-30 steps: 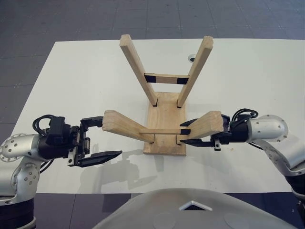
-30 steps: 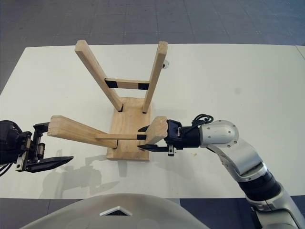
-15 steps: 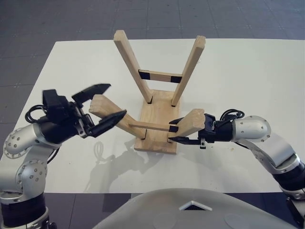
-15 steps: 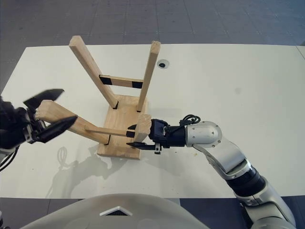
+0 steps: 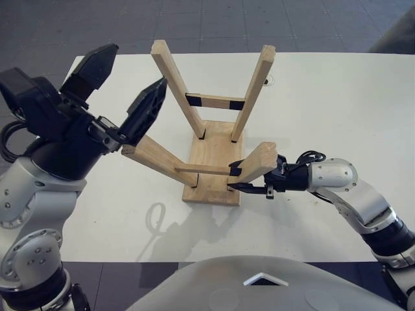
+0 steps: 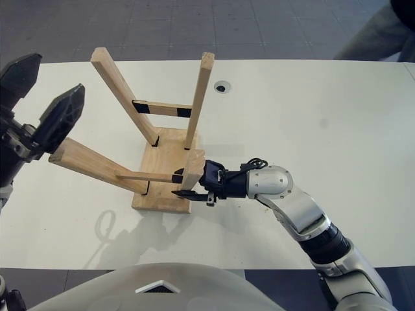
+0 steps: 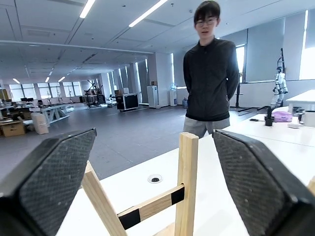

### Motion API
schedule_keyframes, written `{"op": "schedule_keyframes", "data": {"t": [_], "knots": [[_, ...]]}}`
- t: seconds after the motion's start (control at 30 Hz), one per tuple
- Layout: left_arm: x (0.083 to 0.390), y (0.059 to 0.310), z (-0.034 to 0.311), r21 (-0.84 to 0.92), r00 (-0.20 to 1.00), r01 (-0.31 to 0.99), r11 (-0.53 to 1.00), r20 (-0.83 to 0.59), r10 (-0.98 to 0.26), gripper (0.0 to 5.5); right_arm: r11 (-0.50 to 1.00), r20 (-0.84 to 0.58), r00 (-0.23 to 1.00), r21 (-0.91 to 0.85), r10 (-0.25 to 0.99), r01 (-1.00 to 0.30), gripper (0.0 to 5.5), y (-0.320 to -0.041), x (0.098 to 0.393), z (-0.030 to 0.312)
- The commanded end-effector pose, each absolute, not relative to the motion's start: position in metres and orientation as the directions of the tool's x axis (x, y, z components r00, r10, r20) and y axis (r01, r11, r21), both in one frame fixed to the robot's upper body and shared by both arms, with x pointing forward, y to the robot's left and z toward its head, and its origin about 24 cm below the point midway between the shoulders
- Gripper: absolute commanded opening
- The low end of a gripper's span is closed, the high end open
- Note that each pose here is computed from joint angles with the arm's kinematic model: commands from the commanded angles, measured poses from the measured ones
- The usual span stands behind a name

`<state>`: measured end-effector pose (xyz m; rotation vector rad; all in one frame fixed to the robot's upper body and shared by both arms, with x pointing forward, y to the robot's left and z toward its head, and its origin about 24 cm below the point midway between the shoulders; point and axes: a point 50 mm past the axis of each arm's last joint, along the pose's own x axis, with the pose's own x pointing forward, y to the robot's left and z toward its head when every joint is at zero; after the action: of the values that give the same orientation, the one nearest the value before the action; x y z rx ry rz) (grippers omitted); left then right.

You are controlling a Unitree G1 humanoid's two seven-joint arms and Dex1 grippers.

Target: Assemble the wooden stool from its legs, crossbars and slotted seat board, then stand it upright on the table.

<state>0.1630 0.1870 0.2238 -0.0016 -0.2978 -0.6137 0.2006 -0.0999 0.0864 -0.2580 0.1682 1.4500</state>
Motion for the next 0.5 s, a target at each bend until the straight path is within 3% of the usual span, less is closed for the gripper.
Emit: {"op": "schedule_keyframes", "data": {"t": [0.03, 0.27, 0.5], "knots": [[0.154, 0.173, 0.228, 0.173, 0.762, 0.56, 0.81, 0.276, -0.586, 3.93, 0.193, -0.49, 0.128, 0.084, 0.862, -0.978, 2.06, -0.119, 0.193, 0.038], [0.15, 0.133, 0.216, 0.152, 0.628, 0.721, 0.677, 0.271, -0.73, 2.59, 0.214, -0.481, 0.151, 0.079, 0.864, -0.974, 2.06, -0.121, 0.197, 0.038], [0.157, 0.099, 0.174, 0.171, 0.8, 0.565, 0.807, 0.129, -0.587, 1.38, 0.215, -0.468, 0.158, 0.072, 0.87, -0.974, 2.06, -0.119, 0.199, 0.04]]}}
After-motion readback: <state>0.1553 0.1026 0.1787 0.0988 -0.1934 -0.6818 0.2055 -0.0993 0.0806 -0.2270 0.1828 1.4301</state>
